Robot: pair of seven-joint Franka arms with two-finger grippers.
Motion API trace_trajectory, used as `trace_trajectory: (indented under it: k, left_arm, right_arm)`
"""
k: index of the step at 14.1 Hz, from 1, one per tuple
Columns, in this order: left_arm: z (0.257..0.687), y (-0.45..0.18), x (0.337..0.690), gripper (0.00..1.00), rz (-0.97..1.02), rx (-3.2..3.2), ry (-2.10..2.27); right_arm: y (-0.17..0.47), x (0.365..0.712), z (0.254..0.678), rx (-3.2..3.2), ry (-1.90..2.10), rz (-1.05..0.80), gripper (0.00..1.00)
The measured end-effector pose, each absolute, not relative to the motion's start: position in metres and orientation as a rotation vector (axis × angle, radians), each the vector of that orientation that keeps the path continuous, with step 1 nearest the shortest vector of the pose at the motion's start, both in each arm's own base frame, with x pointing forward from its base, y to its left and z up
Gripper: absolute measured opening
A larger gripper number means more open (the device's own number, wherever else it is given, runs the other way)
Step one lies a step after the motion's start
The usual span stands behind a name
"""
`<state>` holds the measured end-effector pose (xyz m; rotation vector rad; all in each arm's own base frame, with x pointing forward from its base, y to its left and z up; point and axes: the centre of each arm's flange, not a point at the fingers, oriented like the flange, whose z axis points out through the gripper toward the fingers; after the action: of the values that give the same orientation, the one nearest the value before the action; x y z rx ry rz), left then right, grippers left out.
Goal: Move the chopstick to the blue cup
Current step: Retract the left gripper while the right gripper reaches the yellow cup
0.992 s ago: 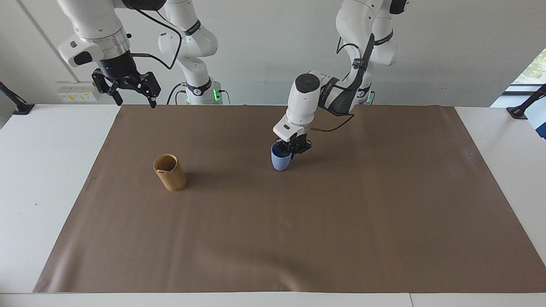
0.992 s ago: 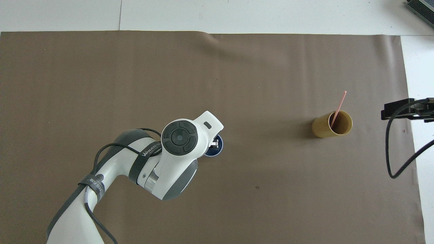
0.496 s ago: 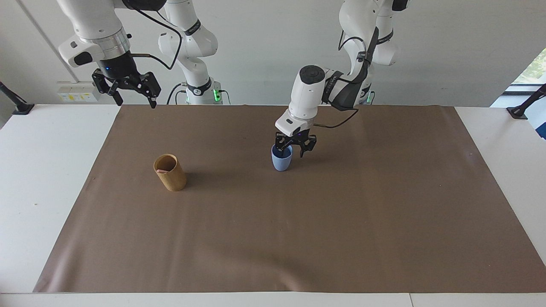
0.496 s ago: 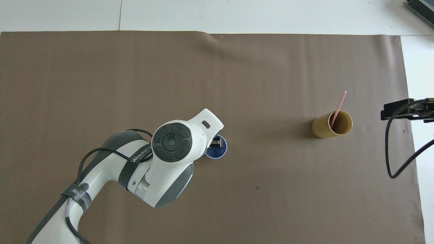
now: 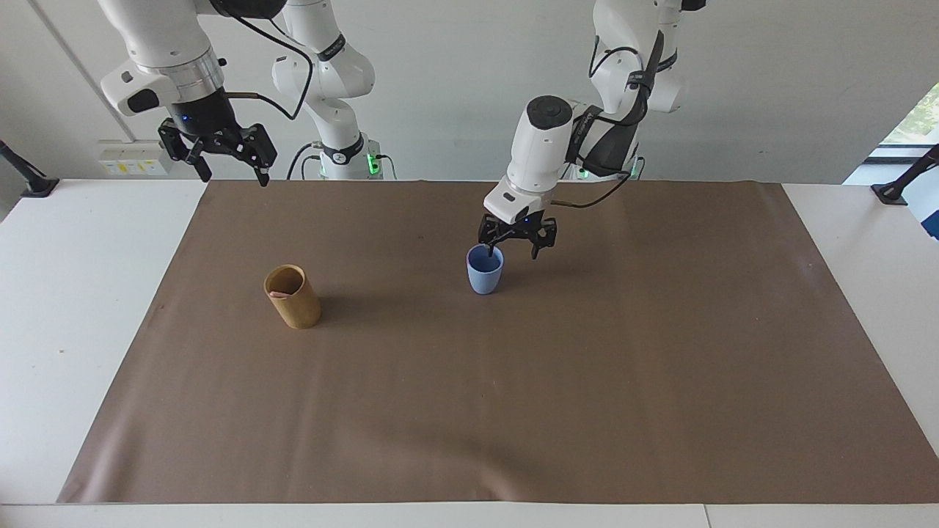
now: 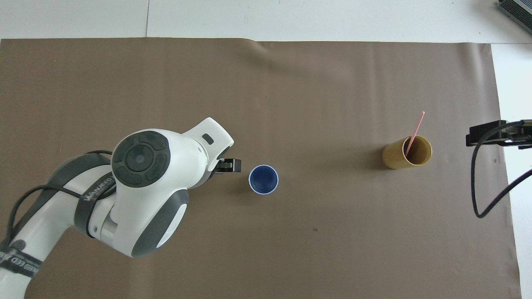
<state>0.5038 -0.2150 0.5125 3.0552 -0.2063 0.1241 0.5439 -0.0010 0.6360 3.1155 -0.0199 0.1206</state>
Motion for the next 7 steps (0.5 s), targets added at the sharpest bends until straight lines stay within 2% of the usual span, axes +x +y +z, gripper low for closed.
trace_trajectory:
  k: [4, 7]
  left_arm:
    - [0.577, -0.126, 0.530, 1.00, 0.165, 3.059, -0.286]
    - [0.635, -0.073, 0.533, 1.00, 0.174, 3.066, -0.322]
  right_arm:
    - [0.005, 0.559, 0.586, 3.151, 0.081, 0.268, 1.00]
    - [0.008, 0.561, 0.552, 3.179, 0.236, 0.375, 1.00]
